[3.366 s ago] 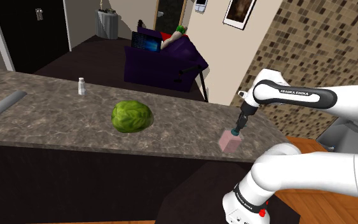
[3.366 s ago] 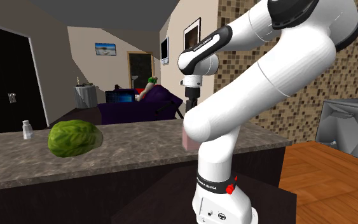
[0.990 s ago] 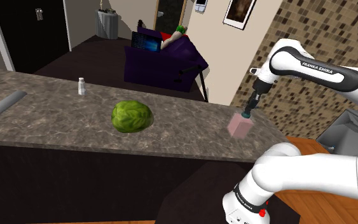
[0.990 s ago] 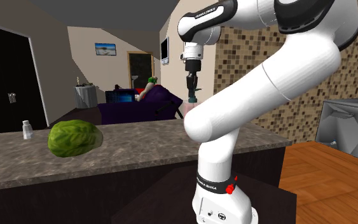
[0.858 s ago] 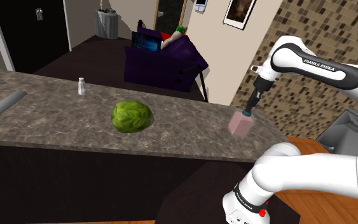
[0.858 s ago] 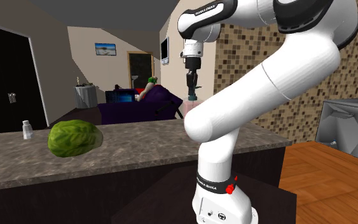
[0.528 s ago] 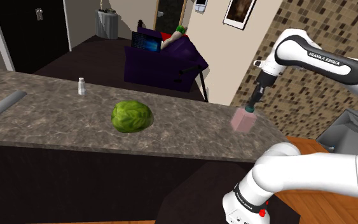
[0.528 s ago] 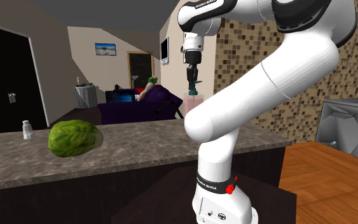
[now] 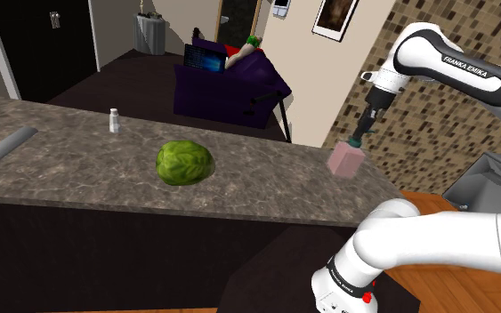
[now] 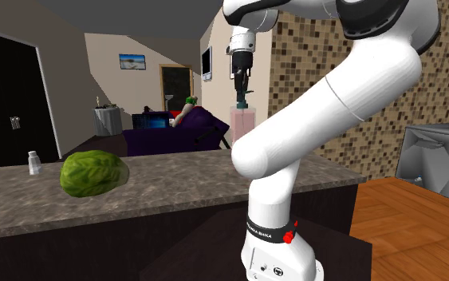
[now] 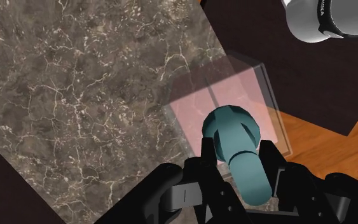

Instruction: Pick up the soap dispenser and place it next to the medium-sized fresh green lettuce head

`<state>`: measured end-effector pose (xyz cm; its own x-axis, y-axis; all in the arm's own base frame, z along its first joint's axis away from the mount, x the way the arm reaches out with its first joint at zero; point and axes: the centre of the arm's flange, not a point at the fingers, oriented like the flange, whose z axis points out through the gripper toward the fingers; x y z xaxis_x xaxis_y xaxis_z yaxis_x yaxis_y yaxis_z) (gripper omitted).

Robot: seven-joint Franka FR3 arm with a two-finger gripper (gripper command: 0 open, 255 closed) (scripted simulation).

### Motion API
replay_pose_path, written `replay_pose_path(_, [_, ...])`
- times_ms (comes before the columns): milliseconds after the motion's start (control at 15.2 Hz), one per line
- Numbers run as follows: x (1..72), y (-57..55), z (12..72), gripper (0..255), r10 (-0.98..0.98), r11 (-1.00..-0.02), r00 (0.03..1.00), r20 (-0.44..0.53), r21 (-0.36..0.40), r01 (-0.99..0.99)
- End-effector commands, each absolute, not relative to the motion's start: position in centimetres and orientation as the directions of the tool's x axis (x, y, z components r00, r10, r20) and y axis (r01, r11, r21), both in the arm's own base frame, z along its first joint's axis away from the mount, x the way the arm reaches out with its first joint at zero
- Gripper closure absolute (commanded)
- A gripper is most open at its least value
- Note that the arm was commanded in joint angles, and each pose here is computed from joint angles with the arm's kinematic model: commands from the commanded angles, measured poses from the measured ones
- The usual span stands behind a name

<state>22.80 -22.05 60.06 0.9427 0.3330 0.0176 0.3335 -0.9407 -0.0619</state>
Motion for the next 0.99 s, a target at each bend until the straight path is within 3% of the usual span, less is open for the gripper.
replay_pose_path(0, [22.8,-22.0,61.2,255,0.333,-0.941,0.943,0.018,-0.062,0.333])
replay_pose_path(594, [22.8,-22.0,65.6,255,0.333,-0.941,0.943,0.018,-0.062,0.333])
replay_pose_path(924, [26.2,-16.4,65.7,255,0.333,-0.941,0.943,0.018,-0.062,0.333])
